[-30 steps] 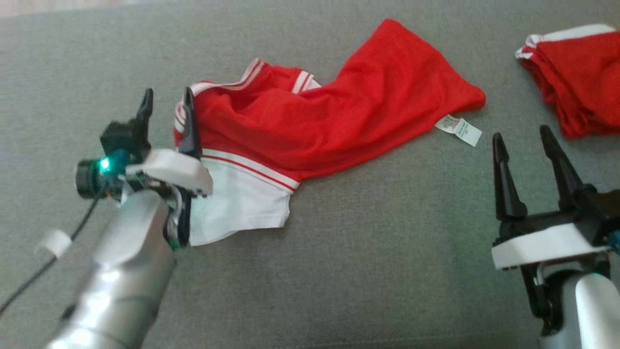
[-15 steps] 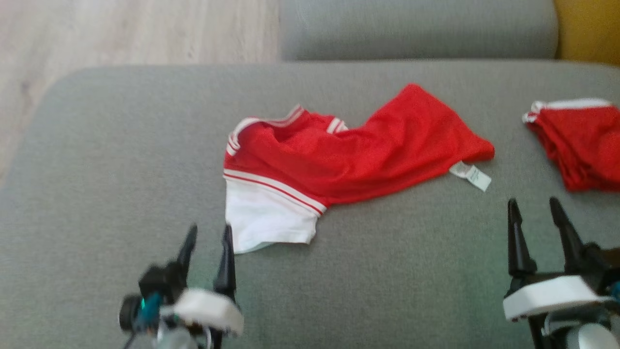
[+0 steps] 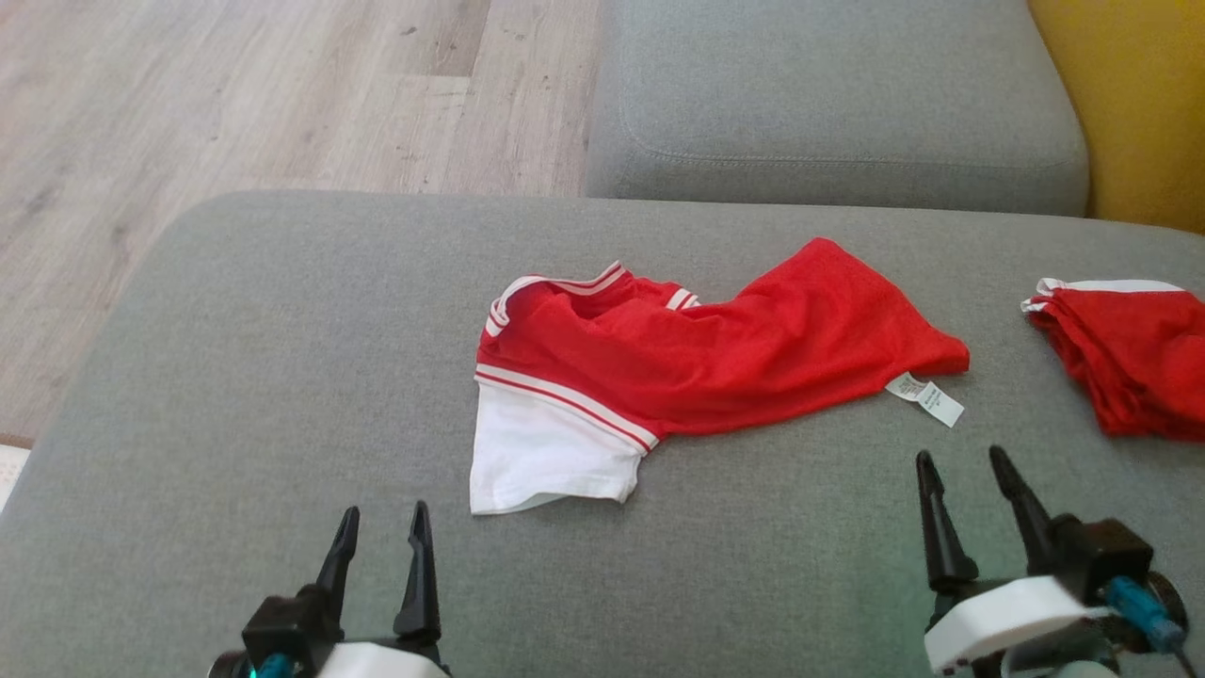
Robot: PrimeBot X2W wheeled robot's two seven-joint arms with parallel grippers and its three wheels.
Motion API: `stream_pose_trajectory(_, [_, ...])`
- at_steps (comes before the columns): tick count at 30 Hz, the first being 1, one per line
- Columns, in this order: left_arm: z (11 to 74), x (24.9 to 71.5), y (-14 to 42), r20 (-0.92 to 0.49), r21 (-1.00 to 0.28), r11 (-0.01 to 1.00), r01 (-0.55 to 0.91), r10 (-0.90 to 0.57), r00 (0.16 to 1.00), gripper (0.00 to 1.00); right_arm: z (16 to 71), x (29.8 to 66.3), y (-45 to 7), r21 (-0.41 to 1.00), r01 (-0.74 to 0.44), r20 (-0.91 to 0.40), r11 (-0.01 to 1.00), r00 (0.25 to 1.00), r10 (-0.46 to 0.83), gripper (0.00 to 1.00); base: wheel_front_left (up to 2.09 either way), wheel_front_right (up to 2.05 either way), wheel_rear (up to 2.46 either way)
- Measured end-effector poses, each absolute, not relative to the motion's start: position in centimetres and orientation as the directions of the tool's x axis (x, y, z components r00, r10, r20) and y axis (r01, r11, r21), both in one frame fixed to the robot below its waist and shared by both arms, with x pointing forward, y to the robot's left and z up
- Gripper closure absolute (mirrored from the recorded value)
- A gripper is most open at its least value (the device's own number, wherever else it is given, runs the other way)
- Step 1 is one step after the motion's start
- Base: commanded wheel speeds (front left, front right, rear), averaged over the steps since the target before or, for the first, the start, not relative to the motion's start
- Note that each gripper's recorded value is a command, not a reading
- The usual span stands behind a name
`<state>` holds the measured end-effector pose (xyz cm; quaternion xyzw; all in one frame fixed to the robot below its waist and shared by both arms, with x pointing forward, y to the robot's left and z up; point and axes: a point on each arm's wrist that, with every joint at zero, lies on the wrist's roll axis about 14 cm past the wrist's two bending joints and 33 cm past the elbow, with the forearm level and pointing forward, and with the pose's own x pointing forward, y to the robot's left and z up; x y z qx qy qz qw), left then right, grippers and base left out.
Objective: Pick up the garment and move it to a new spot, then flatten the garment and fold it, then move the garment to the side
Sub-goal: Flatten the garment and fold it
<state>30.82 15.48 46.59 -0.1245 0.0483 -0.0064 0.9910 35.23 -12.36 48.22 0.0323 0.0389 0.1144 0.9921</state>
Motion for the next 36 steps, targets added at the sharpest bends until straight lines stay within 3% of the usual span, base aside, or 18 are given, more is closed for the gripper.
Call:
stream_pose_trajectory(29, [46.3,30.0,15.7,-0.140,-0.247,0.969,-0.011,-0.024,0.990,0.00,46.9,34.5,-12.2,0.093,-0.226,-0.088,0.970,0.968,0.234,0.00,0.00,0.00,0.00])
stream_pose_trajectory(36, [44.3,30.1,14.9,-0.253,-0.230,0.973,0.002,-0.062,0.966,0.00,46.5,34.7,-11.9,0.095,-0.232,-0.101,0.968,0.965,0.242,0.00,0.00,0.00,0.00])
